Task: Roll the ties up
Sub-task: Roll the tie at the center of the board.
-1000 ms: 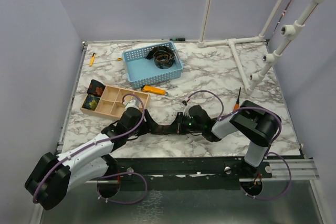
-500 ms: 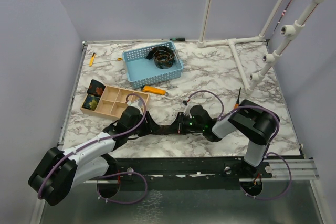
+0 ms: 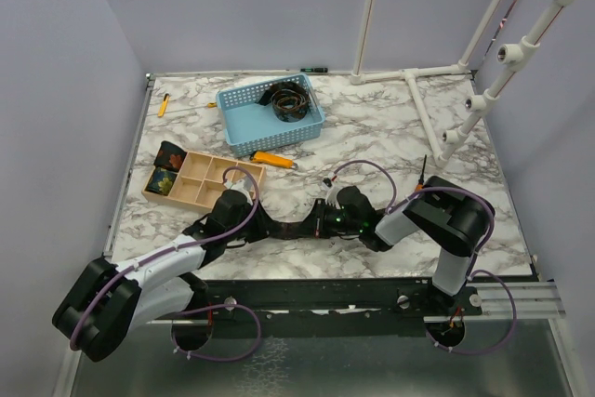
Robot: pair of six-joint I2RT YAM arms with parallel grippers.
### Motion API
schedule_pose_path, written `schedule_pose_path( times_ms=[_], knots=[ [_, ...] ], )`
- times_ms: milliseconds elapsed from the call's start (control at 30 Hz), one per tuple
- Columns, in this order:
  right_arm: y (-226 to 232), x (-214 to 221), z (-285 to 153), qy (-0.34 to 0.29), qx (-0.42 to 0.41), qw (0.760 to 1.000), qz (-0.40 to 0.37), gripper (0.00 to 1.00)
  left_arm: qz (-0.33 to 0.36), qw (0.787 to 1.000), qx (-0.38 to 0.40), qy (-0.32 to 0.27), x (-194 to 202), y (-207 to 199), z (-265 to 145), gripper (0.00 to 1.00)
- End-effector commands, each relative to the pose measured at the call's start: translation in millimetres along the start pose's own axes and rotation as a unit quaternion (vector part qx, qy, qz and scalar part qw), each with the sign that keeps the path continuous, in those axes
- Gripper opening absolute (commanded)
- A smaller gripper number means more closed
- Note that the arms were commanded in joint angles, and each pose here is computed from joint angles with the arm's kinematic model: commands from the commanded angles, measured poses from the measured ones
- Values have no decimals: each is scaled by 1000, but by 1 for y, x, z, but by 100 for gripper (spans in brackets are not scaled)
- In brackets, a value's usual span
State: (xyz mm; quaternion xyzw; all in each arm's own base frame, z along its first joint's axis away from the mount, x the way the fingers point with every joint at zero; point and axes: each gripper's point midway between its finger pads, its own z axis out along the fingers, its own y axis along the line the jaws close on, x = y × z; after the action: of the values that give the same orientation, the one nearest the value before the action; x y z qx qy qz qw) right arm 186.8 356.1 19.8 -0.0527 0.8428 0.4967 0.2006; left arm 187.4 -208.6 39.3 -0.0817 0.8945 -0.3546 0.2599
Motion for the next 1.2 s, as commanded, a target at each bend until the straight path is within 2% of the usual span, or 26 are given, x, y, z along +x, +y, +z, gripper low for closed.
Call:
schedule_pose_path(
  times_ms=[0,67,167,267,333,400,733,1167],
  knots=[
    [-38,24,-7,37,62,997,5,8,2,1000,22,7,4,-5,-1,16],
    [-35,21,-8,36,61,997,3,11,2,1000,22,7,4,-5,-2,9],
    [-29,16,-10,30,63,998,1,27,3,1000,16,5,3,-4,-3,0],
    [-29,8,-17,17,89,996,2,45,6,1000,2,4,1,-1,-4,0],
    [-30,0,-24,3,116,993,-1,53,14,1000,-19,-1,-3,3,-6,0],
    [-31,-9,-34,-12,142,990,-13,56,22,999,-41,-5,-8,8,-8,0],
    [-34,-40,-94,-105,221,968,-63,57,73,984,-162,1,-25,25,-12,0],
    [-43,-36,-128,-140,242,958,-62,52,169,921,-352,-2,-52,47,-43,0]
  ],
)
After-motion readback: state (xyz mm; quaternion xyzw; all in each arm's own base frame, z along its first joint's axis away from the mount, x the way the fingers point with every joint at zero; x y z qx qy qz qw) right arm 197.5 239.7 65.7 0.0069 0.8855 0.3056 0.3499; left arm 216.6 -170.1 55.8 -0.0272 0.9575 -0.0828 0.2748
